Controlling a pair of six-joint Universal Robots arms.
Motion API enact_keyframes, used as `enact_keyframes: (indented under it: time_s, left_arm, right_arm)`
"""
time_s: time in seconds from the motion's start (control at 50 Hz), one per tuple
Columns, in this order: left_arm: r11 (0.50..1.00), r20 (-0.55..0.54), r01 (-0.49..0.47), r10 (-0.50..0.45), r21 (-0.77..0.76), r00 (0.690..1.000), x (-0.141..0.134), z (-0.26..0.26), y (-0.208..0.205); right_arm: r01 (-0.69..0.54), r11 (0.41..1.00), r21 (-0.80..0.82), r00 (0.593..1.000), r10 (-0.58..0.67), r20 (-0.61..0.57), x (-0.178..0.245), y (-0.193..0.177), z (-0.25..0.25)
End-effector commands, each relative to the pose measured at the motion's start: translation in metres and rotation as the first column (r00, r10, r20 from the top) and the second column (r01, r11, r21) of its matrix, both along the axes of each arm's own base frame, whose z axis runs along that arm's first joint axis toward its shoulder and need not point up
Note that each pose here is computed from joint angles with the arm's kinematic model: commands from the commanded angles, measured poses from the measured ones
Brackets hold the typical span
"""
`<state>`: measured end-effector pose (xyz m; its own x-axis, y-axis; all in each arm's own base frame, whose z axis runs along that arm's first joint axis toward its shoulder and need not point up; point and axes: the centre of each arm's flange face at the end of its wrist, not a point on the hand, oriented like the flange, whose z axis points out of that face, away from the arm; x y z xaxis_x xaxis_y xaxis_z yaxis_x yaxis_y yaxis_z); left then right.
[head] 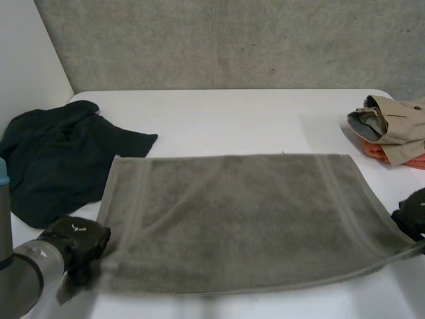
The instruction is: Fold the laundry.
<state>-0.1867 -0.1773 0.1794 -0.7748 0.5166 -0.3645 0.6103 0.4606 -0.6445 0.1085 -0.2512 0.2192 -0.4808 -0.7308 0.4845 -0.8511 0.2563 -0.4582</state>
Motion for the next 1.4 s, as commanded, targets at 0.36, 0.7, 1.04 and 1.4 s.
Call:
enact_keyframes:
  time_s: [0.36,0.7,1.04,1.4]
  left_arm:
    - [0.943,-0.040,-0.007,-0.007,-0.334,0.999,-0.043,-0.006,-0.113]
    - [0.854,-0.080,-0.057,0.018,-0.517,0.997,-0.085,-0.022,-0.195]
    - [0.771,-0.147,-0.033,-0.079,-0.636,0.986,-0.082,0.031,-0.155]
    - [0.857,-0.133,0.092,-0.183,-0.507,0.974,-0.066,0.002,-0.092]
  right_arm:
    - [0.081,0.916,-0.393,0.995,-0.054,0.080,0.039,-0.098,-0.047]
    - [0.071,0.786,-0.614,0.996,-0.027,0.082,0.084,-0.174,-0.070]
    - [0.215,0.808,-0.549,0.946,-0.031,0.323,0.089,-0.132,-0.027]
    - [0.182,0.943,-0.280,0.926,-0.069,0.371,0.036,-0.066,-0.060]
